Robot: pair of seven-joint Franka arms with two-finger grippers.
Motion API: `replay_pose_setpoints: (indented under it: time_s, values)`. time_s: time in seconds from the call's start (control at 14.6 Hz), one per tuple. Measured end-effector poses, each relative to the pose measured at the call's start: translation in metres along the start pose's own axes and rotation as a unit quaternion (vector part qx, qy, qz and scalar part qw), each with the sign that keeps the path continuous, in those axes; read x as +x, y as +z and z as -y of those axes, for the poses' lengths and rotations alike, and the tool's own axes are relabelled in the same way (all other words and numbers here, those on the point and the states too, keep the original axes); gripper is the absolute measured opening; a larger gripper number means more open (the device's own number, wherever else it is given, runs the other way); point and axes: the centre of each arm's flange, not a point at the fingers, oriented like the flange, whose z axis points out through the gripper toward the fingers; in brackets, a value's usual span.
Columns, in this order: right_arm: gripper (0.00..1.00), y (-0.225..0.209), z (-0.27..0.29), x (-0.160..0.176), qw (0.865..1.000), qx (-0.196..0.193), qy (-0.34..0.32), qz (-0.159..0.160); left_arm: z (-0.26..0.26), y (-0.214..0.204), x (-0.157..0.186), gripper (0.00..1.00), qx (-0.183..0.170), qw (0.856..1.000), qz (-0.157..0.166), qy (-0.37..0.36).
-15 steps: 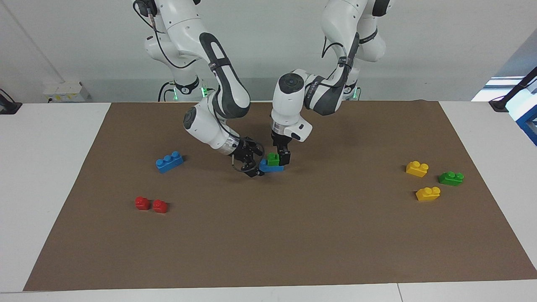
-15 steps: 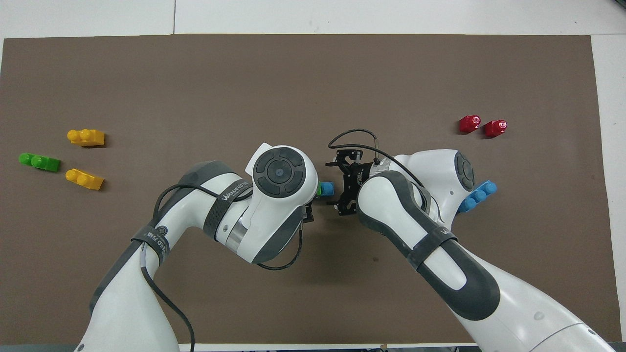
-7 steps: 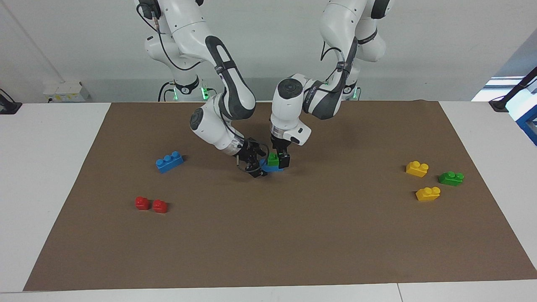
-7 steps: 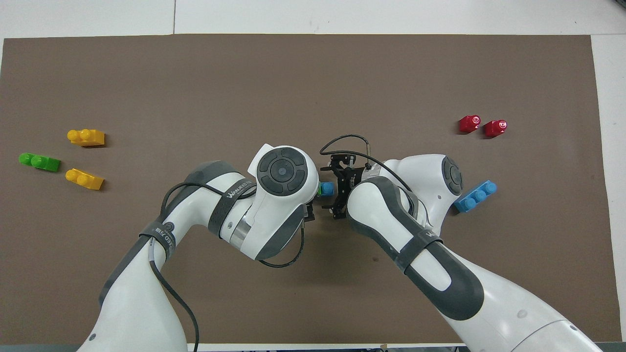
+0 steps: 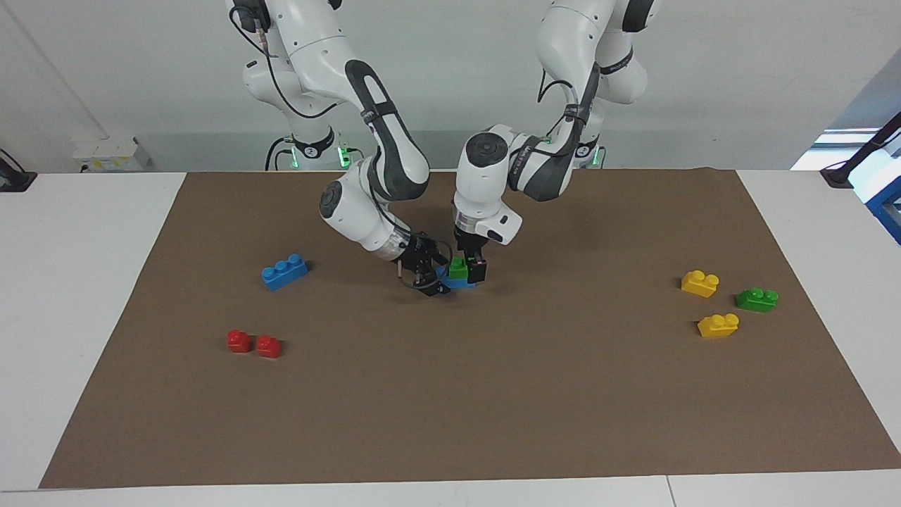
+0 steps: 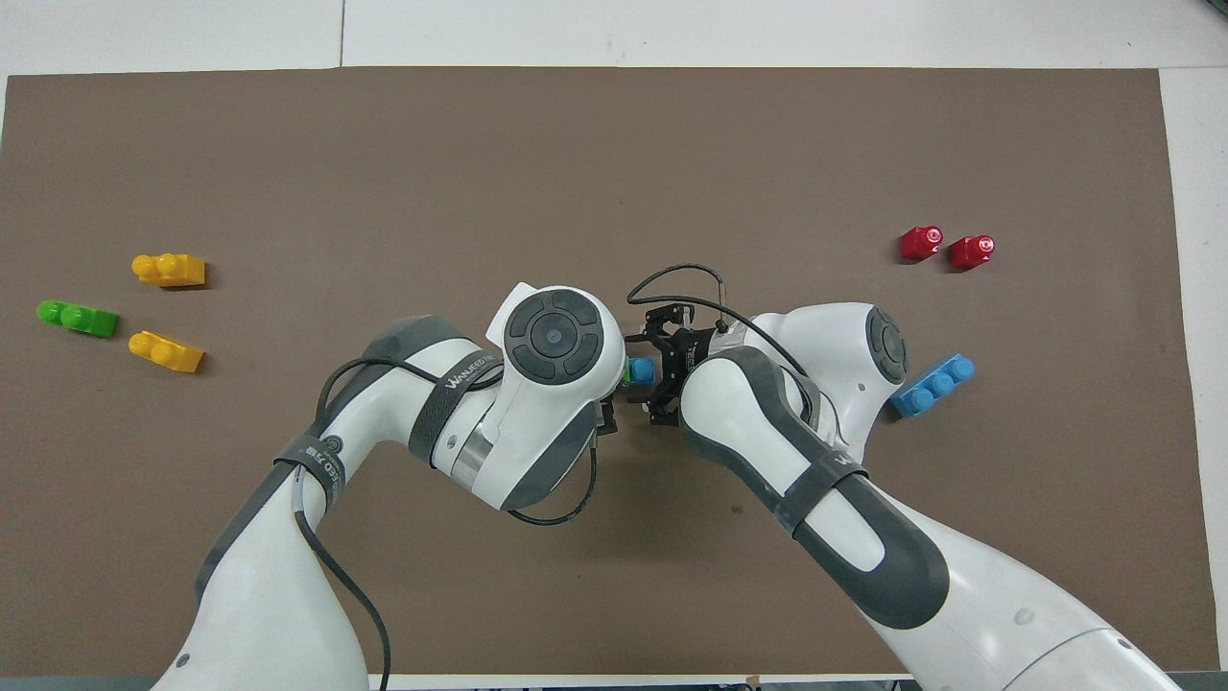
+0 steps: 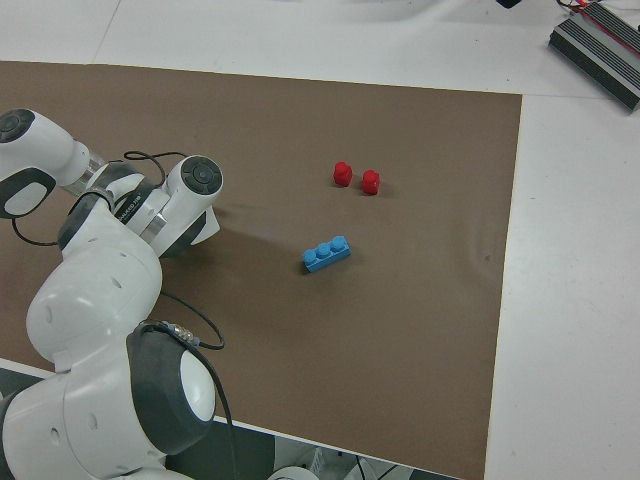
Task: Remove green block with left arm and hold with right
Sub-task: 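Grasp the green block with the left gripper while the right gripper grasps blue, then pull the green block away from the blue block with both grippers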
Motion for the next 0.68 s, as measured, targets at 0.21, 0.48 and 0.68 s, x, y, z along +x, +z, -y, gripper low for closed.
replay_pose_setpoints:
  time_s: [0.21,0.48,0.68]
  values:
    - [0.64,-0.0001,0.0001,-0.0001,1.000,0.000,0.000,0.000,0.0010,0.0017,0.0003,1.00,0.001,1.000,-0.001,0.000]
    - [0.34,-0.0001,0.0003,-0.0007,1.000,0.000,-0.007,0.000,0.0012,0.0018,0.0002,1.00,0.001,1.000,-0.001,0.001]
    - [0.34,-0.0001,0.0003,-0.0007,1.000,0.000,-0.010,0.000,0.0014,0.0025,0.0006,1.00,0.002,1.000,-0.002,0.001]
